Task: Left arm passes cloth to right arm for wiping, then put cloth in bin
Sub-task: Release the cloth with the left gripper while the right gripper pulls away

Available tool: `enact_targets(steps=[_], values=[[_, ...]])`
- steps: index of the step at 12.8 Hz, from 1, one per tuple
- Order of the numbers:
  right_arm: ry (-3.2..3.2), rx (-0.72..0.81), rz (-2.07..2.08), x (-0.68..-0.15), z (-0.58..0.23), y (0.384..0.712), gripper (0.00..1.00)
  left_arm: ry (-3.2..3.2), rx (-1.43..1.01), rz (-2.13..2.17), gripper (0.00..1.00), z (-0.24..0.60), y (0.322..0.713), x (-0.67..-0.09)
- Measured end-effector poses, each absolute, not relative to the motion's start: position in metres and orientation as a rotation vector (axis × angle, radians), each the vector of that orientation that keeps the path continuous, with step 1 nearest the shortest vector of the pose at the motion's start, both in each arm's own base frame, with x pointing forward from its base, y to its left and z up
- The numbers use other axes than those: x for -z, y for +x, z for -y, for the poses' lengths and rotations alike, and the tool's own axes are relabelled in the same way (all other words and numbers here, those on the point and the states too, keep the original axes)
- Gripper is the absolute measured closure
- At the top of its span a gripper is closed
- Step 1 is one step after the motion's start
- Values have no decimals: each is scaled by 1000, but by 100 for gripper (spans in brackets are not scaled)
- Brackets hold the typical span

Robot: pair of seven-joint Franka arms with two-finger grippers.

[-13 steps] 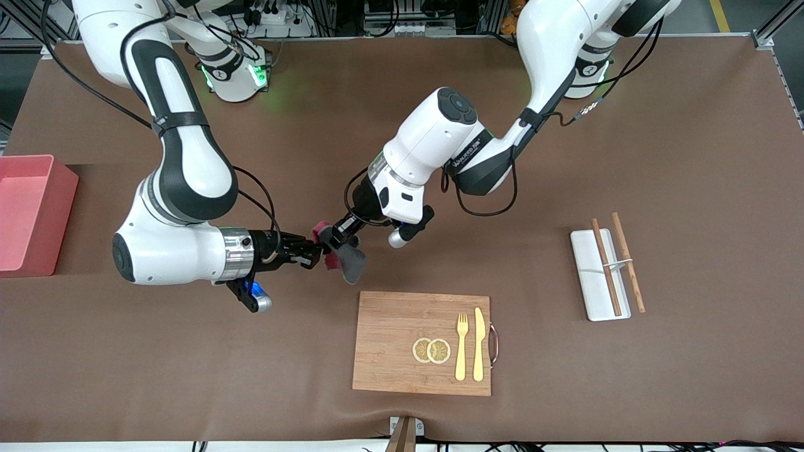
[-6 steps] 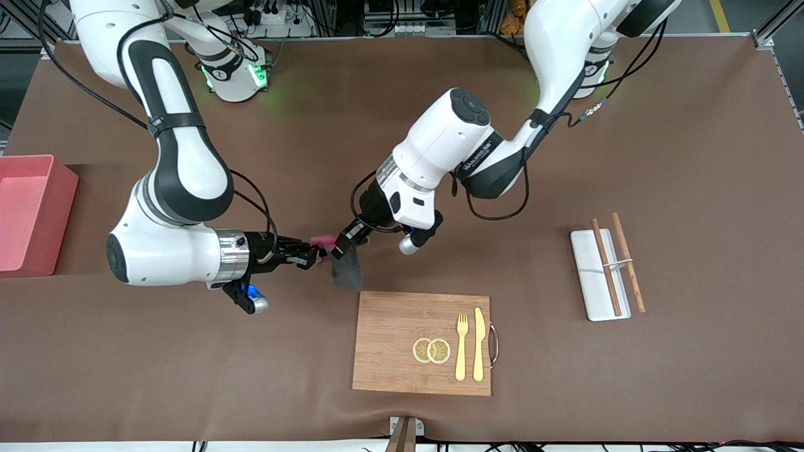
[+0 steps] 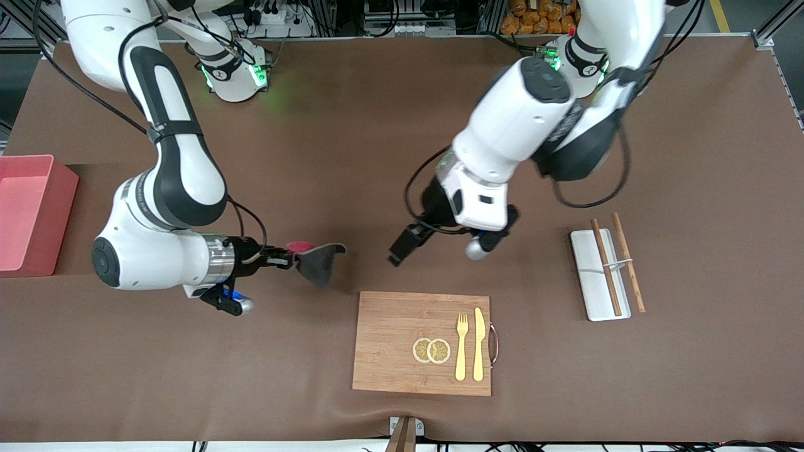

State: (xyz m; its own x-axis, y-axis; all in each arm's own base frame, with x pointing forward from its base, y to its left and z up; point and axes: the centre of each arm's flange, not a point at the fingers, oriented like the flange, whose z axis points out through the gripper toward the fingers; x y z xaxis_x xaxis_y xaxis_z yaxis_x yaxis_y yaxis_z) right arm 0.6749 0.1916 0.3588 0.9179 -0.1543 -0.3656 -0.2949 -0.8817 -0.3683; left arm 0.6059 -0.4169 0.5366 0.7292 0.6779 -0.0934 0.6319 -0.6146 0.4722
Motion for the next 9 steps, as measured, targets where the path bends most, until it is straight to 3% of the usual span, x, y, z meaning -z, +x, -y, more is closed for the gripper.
enact_targets(steps=[5,9], values=[[-2875,-493,-236,-284,-102,680,98,2823,-5,-787,0,290,619,-556],[-2919,-419,-150,-222,20,680,98,2941,89,-656,0,200,627,-566]])
